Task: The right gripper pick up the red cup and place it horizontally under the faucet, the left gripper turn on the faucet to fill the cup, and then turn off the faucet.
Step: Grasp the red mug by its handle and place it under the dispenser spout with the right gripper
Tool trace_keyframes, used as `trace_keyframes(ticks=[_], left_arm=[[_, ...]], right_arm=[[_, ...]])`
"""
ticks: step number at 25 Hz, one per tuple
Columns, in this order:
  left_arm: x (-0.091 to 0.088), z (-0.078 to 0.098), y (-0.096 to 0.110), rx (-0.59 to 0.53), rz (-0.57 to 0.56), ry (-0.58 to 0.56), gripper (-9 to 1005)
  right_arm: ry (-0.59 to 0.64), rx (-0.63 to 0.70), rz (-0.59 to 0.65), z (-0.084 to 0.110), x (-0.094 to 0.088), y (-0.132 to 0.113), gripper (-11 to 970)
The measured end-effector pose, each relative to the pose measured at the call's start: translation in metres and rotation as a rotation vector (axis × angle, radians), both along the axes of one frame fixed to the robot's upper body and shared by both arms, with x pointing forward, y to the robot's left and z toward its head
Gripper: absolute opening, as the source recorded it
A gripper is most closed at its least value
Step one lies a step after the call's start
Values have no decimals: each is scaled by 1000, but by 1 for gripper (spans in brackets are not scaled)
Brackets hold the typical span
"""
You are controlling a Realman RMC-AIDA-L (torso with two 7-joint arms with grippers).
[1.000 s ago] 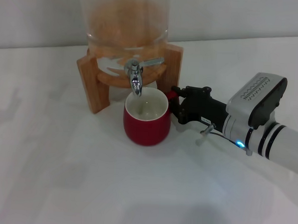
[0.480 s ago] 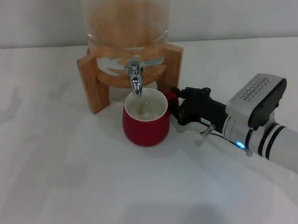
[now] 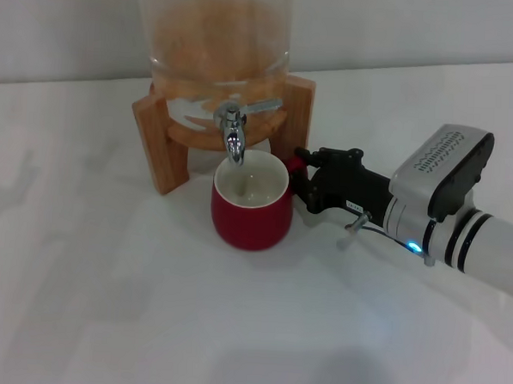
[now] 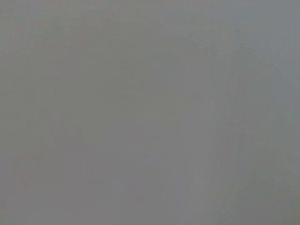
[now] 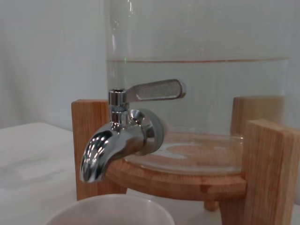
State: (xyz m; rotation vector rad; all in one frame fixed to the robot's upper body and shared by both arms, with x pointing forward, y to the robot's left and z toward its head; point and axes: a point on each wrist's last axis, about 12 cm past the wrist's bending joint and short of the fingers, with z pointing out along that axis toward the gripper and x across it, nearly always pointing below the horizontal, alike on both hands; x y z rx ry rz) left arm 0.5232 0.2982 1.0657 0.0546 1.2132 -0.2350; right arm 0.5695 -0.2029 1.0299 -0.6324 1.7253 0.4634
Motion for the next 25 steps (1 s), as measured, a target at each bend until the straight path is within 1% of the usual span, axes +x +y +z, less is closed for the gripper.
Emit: trace_keyframes(ticks=[12,25], left_arm=[[0,0,1,1,1,0,879],[-1,0,1,3,2,2,879]], right_arm=[[-11,12,1,0,-3,-2,242],[6,-3,-7,-5,-6,-6,246]])
